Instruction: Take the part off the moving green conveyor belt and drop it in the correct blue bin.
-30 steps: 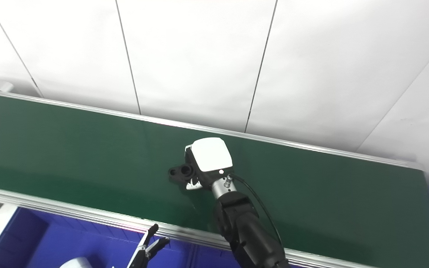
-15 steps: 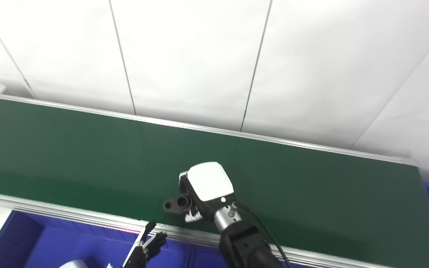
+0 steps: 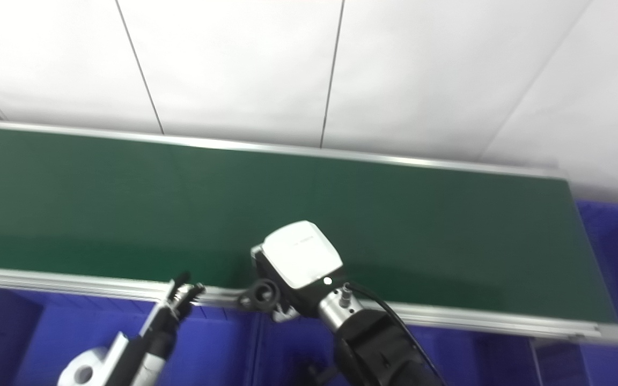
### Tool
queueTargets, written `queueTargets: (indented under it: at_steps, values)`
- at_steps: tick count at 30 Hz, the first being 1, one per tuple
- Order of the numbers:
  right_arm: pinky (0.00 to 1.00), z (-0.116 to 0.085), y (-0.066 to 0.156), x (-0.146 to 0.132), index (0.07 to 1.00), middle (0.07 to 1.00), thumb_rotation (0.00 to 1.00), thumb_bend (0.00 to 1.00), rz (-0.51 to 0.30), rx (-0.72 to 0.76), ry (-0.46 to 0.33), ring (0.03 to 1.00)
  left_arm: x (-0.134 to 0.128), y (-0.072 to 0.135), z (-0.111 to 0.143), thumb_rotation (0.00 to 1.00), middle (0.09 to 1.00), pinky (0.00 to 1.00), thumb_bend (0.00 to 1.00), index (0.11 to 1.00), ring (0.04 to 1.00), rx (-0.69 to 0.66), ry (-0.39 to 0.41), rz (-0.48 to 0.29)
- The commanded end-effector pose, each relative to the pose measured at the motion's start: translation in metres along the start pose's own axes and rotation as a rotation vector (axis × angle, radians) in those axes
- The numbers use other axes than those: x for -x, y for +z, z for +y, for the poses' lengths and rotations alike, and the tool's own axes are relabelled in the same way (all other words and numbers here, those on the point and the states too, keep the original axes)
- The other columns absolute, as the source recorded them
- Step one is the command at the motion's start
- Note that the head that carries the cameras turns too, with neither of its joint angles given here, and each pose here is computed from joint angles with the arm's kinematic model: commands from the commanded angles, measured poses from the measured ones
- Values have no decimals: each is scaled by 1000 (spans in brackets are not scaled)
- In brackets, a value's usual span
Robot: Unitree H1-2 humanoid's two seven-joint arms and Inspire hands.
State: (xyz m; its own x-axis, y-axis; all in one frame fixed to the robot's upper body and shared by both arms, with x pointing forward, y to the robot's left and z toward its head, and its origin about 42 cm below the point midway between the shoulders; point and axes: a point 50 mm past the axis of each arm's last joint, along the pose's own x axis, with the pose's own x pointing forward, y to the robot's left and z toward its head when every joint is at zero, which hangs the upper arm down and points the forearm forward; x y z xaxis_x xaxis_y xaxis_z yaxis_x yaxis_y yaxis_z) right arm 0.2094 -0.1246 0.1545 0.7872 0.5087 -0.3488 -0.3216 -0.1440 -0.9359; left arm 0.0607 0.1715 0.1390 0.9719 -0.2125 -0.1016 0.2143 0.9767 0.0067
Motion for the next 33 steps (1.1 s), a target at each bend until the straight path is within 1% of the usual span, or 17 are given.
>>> queueTargets:
  at_steps: [1,5,9,11,14,19,20,21,22,23,24,25,27,28,30,32,33]
  values:
    - [64,-8,7,15,487,196,117,517,-24,29,7,114,0,10,4,1000,964,1000,631,1000,1000,7,-13,-29]
    - [78,9,18,35,488,218,118,517,25,2,99,131,-2,7,9,1000,969,1000,589,1000,1000,16,-12,-21]
    - [99,17,30,44,489,266,117,517,81,-14,217,163,-7,6,11,1000,951,1000,522,1000,997,2,-7,-34]
    - [85,23,31,47,485,253,119,520,106,-4,238,155,-9,8,11,1000,945,1000,491,1000,995,2,-8,-38]
    - [66,30,27,49,480,223,121,523,134,-3,263,135,-10,11,10,1000,952,1000,498,1000,1000,19,-12,-39]
    - [94,57,14,43,487,264,118,519,203,-17,282,164,-9,14,9,1000,954,1000,534,1000,1000,46,-7,-30]
    - [121,61,12,41,573,293,143,690,216,-29,271,192,-9,14,9,1000,951,1000,553,1000,1000,53,-6,-27]
    - [126,63,11,39,590,299,149,726,225,-33,262,197,-9,15,10,1000,951,1000,556,1000,1000,58,-7,-24]
    - [154,64,10,38,629,334,254,828,230,-35,256,233,-8,15,10,1000,952,1000,563,1000,1000,61,-8,-23]
    - [168,63,10,36,649,351,308,880,235,-12,254,251,-8,16,10,1000,952,1000,567,1000,1000,67,-9,-21]
    - [272,62,10,35,672,484,467,952,238,6,254,369,-8,16,11,1000,953,1000,573,1000,1000,70,-10,-20]
    - [308,60,10,34,679,529,521,976,244,26,249,409,-8,17,12,1000,953,1000,575,1000,1000,69,-9,-21]
    - [371,56,11,33,676,604,612,995,256,44,239,477,-9,19,13,1000,949,1000,576,1000,1000,66,-7,-23]
    - [407,54,11,33,687,634,685,999,262,47,235,512,-9,20,13,1000,943,1000,578,1000,998,65,-6,-22]
    - [413,47,11,33,697,638,793,1000,270,37,233,520,-9,22,14,1000,939,1000,583,1000,992,62,-5,-18]
    - [411,43,10,33,699,637,811,1000,273,34,234,519,-10,23,15,1000,939,1000,583,1000,991,61,-4,-16]
    - [382,40,10,35,692,627,859,1000,272,38,220,498,-10,23,15,1000,938,1000,580,1000,989,58,-4,-17]
